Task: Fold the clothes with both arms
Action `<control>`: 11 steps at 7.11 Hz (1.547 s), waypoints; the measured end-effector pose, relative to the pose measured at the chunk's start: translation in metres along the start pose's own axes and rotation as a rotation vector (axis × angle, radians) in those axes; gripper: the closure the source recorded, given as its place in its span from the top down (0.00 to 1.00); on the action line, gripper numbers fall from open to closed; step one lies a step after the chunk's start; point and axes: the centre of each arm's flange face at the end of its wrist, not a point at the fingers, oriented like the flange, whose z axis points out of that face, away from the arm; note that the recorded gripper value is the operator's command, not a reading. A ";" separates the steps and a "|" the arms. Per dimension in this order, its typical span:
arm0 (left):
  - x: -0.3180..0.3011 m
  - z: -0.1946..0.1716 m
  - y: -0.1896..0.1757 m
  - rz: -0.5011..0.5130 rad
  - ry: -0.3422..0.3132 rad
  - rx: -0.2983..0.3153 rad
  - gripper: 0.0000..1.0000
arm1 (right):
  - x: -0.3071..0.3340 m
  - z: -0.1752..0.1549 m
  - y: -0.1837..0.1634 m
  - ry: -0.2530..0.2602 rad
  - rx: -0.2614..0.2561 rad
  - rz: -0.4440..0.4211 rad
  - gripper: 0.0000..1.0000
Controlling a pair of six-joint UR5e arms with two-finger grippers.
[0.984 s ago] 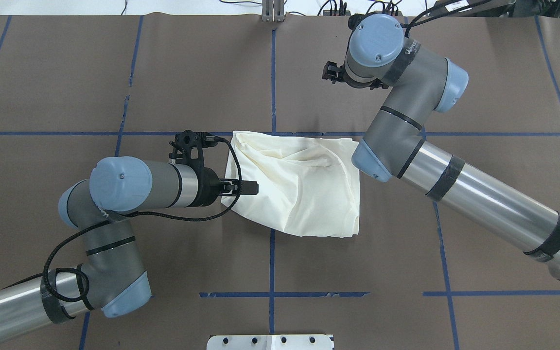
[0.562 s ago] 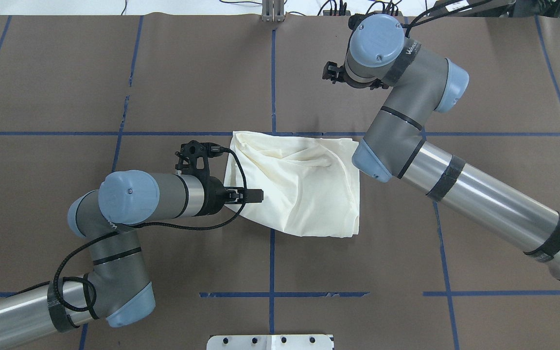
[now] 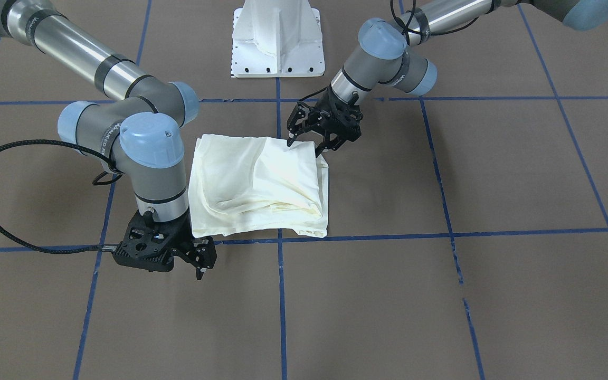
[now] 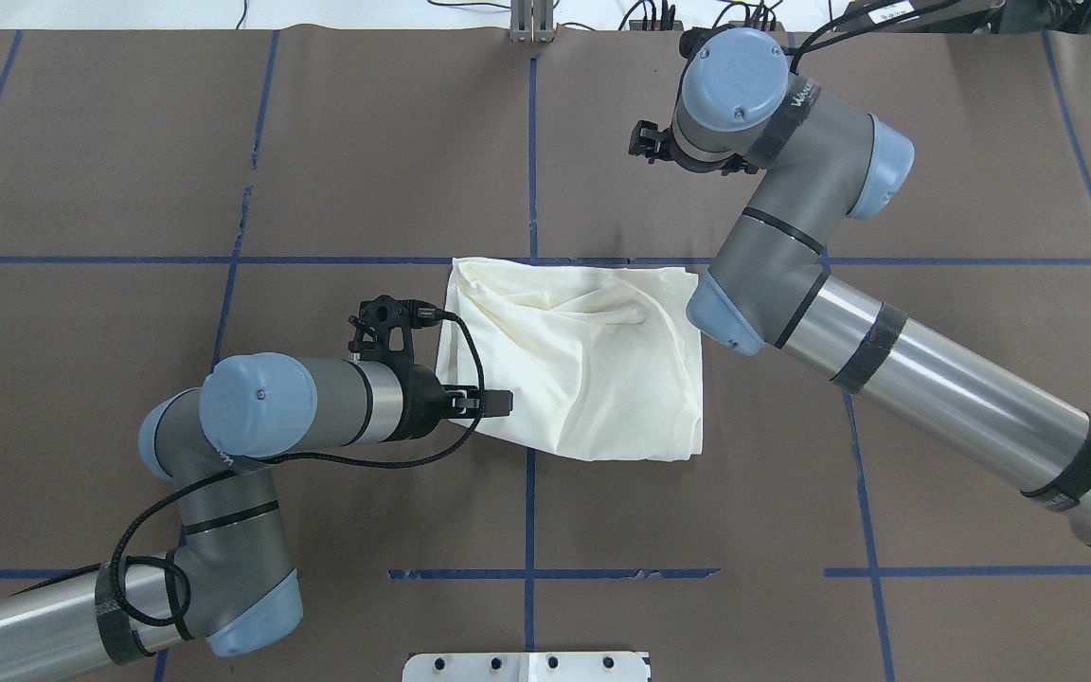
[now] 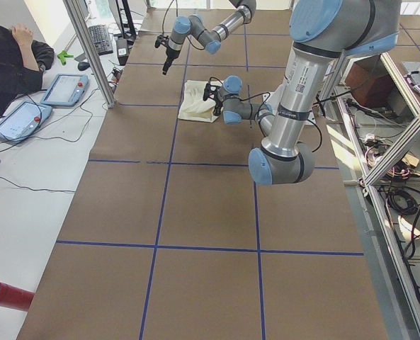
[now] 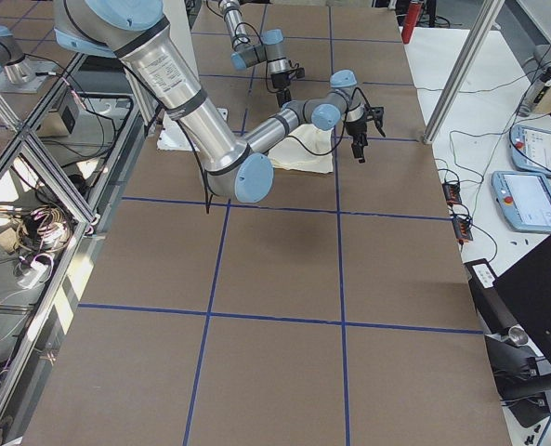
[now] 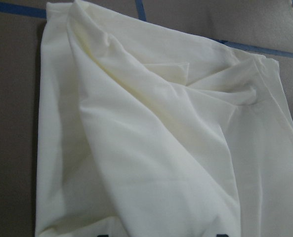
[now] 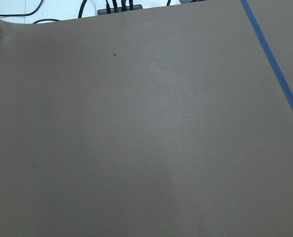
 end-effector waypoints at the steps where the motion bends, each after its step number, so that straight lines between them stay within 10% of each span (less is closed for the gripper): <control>1: -0.001 0.000 0.001 0.002 -0.002 -0.002 0.42 | 0.000 0.000 0.000 0.000 0.000 0.000 1.00; 11: -0.049 -0.007 0.017 0.017 -0.005 -0.003 0.00 | 0.000 0.000 0.000 0.001 0.001 0.000 1.00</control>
